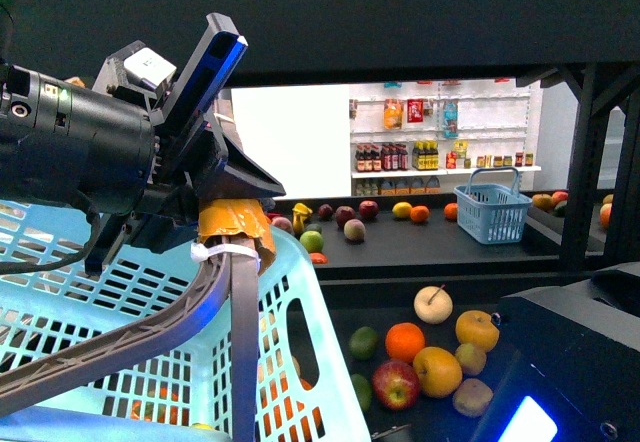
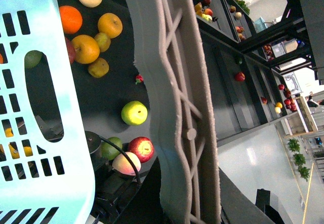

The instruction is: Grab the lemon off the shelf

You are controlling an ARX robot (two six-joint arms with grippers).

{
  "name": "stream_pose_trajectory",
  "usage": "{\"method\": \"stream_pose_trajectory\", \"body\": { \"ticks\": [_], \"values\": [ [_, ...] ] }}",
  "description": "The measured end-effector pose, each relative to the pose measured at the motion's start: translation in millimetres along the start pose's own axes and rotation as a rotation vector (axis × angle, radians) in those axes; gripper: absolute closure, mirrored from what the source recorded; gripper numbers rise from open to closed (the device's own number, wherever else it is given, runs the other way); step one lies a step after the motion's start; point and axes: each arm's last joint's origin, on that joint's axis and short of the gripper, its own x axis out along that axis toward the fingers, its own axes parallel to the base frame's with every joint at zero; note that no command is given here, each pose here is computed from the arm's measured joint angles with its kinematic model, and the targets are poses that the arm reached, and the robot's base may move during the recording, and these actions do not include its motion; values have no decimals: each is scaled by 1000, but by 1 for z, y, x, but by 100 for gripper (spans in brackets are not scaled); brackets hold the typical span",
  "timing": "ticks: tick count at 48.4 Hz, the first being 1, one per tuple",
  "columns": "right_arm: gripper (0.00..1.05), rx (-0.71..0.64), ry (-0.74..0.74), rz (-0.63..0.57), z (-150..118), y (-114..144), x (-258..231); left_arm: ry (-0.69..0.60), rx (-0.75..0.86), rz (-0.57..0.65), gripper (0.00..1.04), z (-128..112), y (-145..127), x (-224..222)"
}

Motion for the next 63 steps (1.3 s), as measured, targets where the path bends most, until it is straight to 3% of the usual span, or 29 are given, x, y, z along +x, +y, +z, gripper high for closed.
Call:
{"method": "stream_pose_trajectory", "body": {
  "ticks": [9, 14, 29, 35, 48, 57, 63],
  "values": [
    [34, 31, -5, -28, -3, -13, -9, 0, 0, 0, 95, 0, 0, 0],
    [34, 72, -39, -58, 4, -36, -31, 0, 0, 0, 95, 0, 0, 0],
    [34, 173, -163, -219, 42, -131, -156, 0, 0, 0, 95, 0, 0, 0],
    [34, 179, -236, -253, 71, -148, -205, 0, 0, 0, 95, 0, 0, 0],
    [34, 154, -403, -218, 145, -132, -282, 0, 0, 0, 95, 0, 0, 0],
    [34, 127, -466, -102, 189, -86, -307, 0, 0, 0, 95, 0, 0, 0],
    [34, 124, -454, -25, 199, -58, -300, 0, 0, 0, 95, 0, 0, 0]
  ]
}}
